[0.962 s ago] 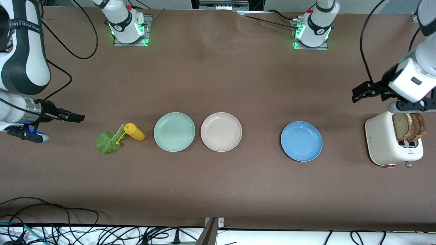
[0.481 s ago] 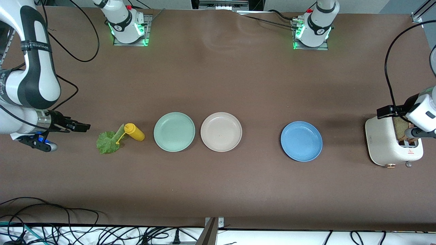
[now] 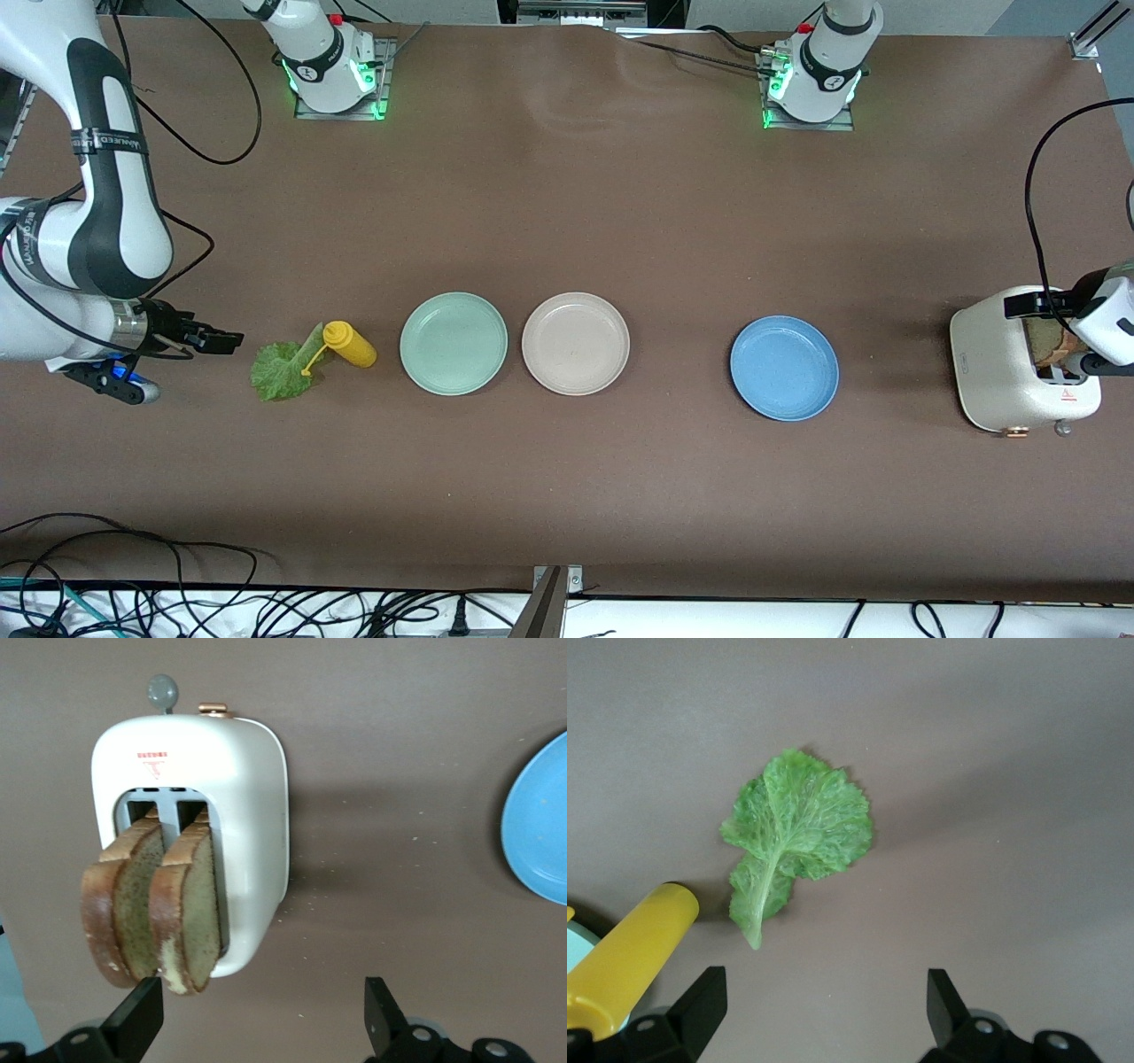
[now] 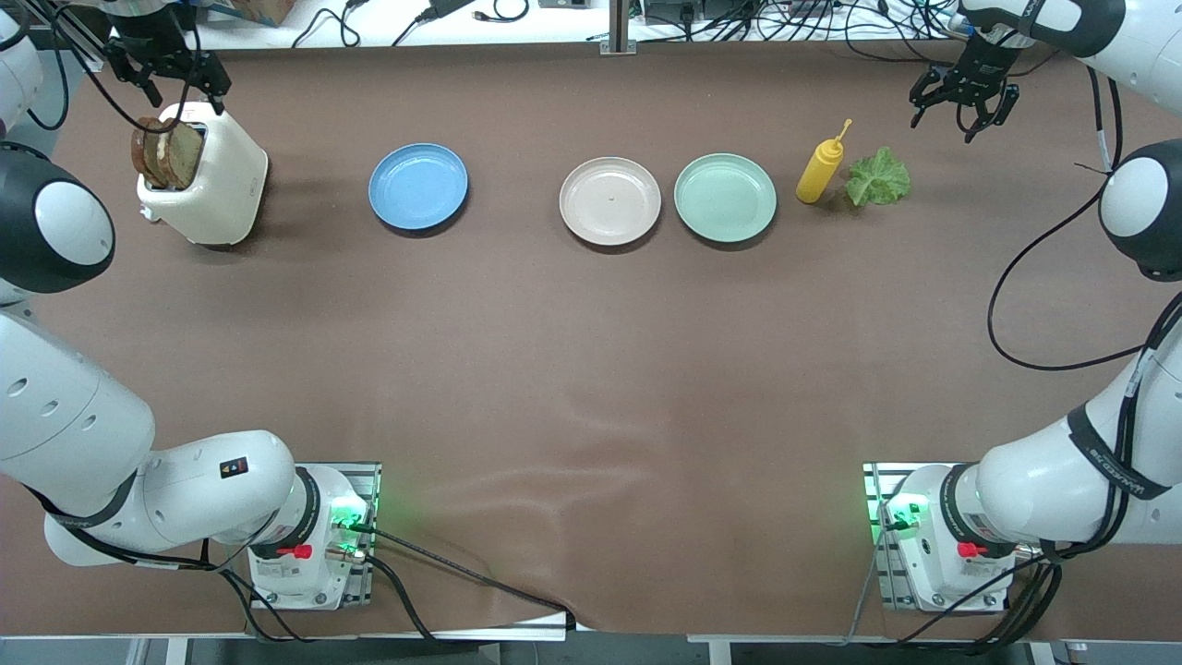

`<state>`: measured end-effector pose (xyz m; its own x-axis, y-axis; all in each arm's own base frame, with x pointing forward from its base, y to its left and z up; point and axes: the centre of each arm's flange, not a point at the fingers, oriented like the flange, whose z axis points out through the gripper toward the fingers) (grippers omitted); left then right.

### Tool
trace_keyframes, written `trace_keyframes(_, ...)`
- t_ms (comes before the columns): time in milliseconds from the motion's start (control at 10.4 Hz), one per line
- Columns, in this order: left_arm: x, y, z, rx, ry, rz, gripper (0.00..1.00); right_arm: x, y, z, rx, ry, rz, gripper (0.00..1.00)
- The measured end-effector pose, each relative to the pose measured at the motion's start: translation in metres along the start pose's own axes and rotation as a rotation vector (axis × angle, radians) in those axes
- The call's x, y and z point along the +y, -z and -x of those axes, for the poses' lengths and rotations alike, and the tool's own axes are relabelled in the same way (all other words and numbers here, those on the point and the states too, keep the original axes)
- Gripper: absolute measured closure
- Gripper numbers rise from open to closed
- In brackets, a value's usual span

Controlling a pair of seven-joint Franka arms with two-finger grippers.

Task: Make sandwich on beige plate with both arms
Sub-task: 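Reach the lettuce with the right gripper while the left gripper approaches the toaster, then grasp the lettuce with the right gripper while the left gripper grips bread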

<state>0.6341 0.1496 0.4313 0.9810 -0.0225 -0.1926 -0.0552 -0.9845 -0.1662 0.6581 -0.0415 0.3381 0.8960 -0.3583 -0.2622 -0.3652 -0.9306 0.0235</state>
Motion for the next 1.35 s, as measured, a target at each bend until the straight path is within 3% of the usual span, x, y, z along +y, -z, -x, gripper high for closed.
trace_keyframes(192, -0.041, -0.044, -0.003, 0.087, -0.041, 0.002, 0.00, -0.004, -0.004, -0.003, 0.010, 0.003, -0.003, 0.00)
trace_keyframes(481, -0.055, -0.073, 0.000, 0.100, -0.042, 0.022, 0.02, -0.011, -0.029, -0.015, 0.011, -0.028, -0.055, 0.00)
trace_keyframes(962, -0.035, -0.064, 0.010, 0.011, -0.022, 0.063, 0.04, -0.020, -0.075, -0.035, 0.018, -0.109, -0.092, 0.00)
trace_keyframes(1347, -0.037, -0.069, 0.011, -0.001, -0.018, 0.067, 0.10, -0.044, -0.090, -0.034, 0.010, -0.204, -0.139, 0.00)
